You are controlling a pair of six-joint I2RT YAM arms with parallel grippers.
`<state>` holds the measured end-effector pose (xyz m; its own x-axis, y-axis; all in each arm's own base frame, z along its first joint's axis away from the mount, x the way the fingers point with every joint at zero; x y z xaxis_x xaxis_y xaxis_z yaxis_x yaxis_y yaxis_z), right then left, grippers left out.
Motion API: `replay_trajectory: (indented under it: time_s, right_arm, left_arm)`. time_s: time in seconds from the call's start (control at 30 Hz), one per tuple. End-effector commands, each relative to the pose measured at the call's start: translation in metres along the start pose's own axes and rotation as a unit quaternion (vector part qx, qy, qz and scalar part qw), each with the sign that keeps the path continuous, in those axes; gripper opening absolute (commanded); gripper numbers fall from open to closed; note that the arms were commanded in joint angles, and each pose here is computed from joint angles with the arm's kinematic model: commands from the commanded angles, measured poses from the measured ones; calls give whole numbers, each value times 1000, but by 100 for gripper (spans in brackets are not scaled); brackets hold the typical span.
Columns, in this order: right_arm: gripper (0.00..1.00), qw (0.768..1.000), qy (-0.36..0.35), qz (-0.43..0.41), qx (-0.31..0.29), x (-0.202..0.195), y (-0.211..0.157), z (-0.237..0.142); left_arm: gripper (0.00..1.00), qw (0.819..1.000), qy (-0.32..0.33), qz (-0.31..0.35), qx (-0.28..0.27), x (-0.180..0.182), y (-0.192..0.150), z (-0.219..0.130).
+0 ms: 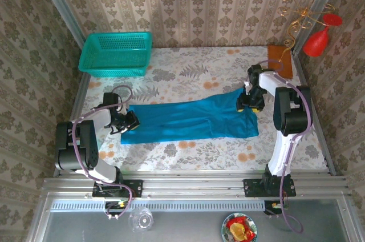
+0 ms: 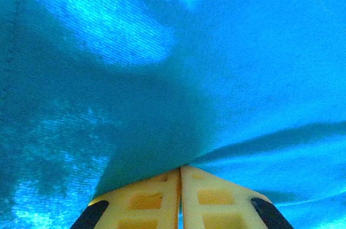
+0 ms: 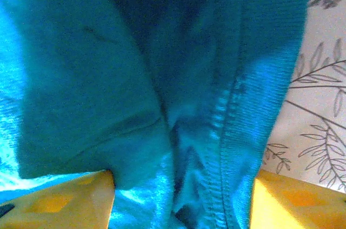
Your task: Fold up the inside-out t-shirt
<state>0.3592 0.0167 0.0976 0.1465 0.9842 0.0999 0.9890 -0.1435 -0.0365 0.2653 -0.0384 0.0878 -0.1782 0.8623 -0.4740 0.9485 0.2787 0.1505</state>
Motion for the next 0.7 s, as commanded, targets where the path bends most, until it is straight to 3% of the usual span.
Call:
replay_trajectory:
  time_s: [0.0,0.33,0.67]
  right_arm:
    - [61,999,-13,-15,38,7,-17,2]
    - [42,997,-53,-10,46,7,-16,13]
    - [3,998,-51,-7,46,6,-19,8]
  left_arm:
    - [10,999,48,-9,19,18,-10,6]
    - [10,999,49,-10,20,18,-11,6]
    - [12,999,43,-10,3,13,-11,-2]
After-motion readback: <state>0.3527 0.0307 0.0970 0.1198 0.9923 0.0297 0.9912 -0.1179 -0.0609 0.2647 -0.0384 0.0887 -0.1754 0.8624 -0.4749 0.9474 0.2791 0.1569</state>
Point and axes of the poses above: each hand's point on the last joint's axis, 136 mm out from that joint toward the fingers, its own z axis out along the fingers, its own x axis along the line the jaws close on, y = z × x, the point moved 8 cm from there along -z, back along the fingers, and after that the axes turned 5 degrees about z, right-handed, at the moved point
